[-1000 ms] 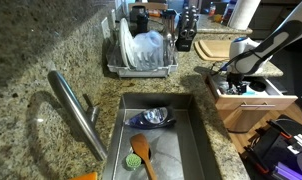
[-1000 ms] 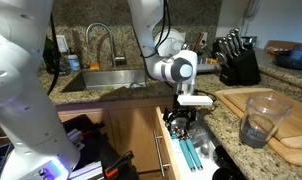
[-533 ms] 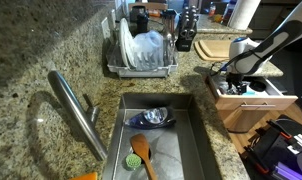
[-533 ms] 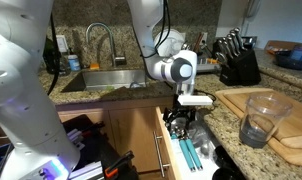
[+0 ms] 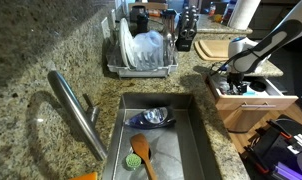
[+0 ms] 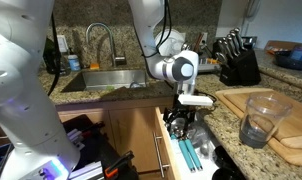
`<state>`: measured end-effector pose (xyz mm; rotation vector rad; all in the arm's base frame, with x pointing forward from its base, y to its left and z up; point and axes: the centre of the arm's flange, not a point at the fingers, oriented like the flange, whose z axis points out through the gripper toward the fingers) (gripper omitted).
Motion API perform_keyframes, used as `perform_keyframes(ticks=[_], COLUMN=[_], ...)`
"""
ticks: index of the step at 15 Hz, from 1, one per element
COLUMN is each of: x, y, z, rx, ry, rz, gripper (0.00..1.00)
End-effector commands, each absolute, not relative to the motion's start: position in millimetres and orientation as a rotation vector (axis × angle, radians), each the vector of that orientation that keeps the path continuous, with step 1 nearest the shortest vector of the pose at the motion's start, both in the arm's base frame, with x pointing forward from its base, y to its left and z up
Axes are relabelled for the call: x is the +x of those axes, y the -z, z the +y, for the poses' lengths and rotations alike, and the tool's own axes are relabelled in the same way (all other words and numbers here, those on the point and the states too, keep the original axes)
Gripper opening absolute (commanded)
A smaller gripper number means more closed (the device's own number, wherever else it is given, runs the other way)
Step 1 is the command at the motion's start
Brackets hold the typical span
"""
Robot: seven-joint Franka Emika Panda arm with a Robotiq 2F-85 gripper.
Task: Remove the can opener from the drawer
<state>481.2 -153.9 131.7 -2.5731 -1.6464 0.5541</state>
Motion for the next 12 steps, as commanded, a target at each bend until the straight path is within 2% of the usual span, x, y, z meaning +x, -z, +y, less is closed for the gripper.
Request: perform_keyframes(ticks=[1, 4, 6, 8, 9, 11, 12], x=[488.5, 490.9, 492.6, 494.6, 495.0, 496.9, 497.8], y=[-127.6, -127.7, -129.6, -131.0, -131.1, -134.3, -135.0], z=[-163.2, -167.1, -169.2, -170.8, -171.5, -174.3, -175.2], rx=[-2.536, -2.537, -2.533, -2.521, -2.504, -2.463, -2.451], ry=[-0.571, -0.568, -0.580, -0.595, -0.613, -0.641, -0.654], rz=[-1.628, -1.629, -1.623, -1.622, -1.622, -1.619, -1.616], gripper=[0.59, 0.38, 0.31, 0.19, 0.18, 0.08, 0.08])
